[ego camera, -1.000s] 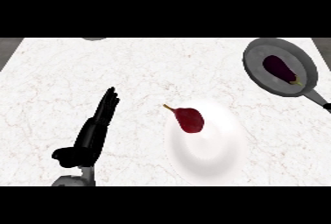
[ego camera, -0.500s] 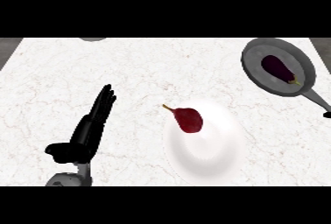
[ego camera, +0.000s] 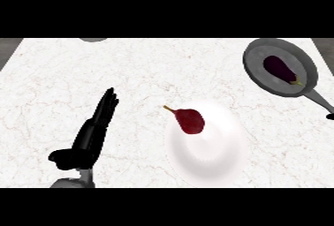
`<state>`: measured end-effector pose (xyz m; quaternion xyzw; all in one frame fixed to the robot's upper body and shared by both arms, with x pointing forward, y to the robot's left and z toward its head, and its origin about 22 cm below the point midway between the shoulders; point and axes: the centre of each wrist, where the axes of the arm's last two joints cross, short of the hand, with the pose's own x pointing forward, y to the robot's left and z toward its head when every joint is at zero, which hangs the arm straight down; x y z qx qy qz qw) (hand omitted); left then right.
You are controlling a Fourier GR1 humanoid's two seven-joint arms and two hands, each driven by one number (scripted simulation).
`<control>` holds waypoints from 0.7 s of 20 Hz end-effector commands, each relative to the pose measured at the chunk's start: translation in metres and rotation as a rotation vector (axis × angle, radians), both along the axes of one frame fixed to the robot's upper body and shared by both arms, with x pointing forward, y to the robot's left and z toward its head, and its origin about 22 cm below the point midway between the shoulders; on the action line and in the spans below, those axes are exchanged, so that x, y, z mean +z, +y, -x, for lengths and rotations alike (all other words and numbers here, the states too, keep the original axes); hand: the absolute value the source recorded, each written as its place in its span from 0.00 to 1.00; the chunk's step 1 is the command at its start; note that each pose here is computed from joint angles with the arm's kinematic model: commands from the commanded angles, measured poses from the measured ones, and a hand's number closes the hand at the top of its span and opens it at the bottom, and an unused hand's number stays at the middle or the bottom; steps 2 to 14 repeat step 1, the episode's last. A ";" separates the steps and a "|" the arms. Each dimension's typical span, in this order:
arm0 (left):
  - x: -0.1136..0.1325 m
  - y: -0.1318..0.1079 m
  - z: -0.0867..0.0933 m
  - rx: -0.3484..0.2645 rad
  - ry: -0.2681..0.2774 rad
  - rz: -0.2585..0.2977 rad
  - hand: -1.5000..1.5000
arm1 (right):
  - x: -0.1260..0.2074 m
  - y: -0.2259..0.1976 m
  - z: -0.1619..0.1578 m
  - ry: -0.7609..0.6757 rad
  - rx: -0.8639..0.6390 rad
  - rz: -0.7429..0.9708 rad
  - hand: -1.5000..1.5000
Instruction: Pick the eggplant from the plate and place it in the pan
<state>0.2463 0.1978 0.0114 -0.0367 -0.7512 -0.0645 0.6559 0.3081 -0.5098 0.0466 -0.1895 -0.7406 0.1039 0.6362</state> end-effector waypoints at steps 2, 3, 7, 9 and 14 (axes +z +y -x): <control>-0.002 0.013 -0.002 0.015 0.005 -0.003 0.50 | 0.020 0.004 -0.015 -0.052 -0.030 0.053 0.00; -0.002 0.013 -0.002 0.015 0.005 -0.003 0.50 | 0.020 0.004 -0.015 -0.052 -0.030 0.053 0.00; -0.002 0.013 -0.002 0.015 0.005 -0.003 0.50 | 0.020 0.004 -0.015 -0.052 -0.030 0.053 0.00; -0.002 0.013 -0.002 0.015 0.005 -0.003 0.50 | 0.020 0.004 -0.015 -0.052 -0.030 0.053 0.00; -0.002 0.013 -0.002 0.015 0.005 -0.003 0.50 | 0.020 0.004 -0.015 -0.052 -0.030 0.053 0.00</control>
